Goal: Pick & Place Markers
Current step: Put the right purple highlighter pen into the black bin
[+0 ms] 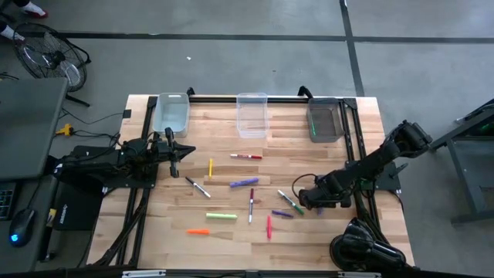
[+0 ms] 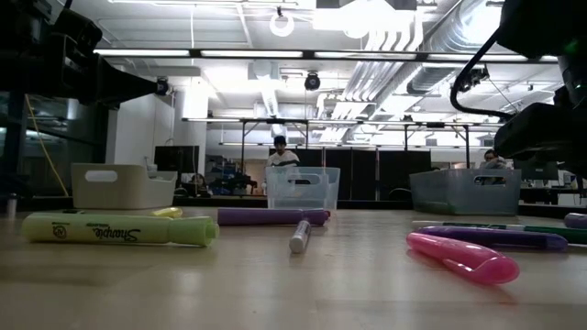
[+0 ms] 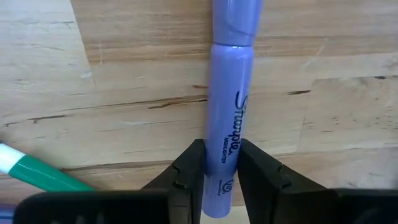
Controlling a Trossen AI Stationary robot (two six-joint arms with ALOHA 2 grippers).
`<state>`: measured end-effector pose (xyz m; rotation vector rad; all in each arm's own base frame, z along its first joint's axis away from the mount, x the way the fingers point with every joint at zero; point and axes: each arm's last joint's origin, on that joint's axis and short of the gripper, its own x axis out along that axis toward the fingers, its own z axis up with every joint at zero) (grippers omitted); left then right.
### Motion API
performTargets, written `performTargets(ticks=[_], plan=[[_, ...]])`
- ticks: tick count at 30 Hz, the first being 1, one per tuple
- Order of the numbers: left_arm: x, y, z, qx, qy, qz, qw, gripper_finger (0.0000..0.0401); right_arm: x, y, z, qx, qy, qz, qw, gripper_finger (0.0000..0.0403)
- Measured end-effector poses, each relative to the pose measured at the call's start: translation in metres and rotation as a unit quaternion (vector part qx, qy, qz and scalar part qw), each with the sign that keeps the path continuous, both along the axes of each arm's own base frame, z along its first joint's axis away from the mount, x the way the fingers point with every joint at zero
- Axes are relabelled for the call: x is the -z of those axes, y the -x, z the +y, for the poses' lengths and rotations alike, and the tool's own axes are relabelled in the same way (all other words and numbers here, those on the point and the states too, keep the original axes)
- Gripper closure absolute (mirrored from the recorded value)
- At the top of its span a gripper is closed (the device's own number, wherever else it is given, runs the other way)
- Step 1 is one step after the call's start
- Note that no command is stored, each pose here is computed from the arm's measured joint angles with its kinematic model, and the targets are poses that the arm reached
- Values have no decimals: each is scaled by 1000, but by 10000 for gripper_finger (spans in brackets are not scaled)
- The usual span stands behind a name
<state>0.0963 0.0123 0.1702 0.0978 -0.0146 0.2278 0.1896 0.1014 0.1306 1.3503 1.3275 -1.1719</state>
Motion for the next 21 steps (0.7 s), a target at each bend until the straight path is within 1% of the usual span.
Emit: performTargets(ticks=[6, 11, 17, 21], plan=[[0, 0, 0, 0, 0, 0, 1000, 400, -1, -6, -6, -20, -6, -13, 1000, 329], [0, 0, 0, 0, 0, 0, 1000, 400, -4, -12, -8, -36, 5, -37, 999, 333], [0, 0, 0, 0, 0, 0, 1000, 400, -11, -22, -7, -32, 38, -87, 995, 332], [0, 0, 0, 0, 0, 0, 1000, 400, -21, -30, -8, -25, 56, -132, 989, 333]])
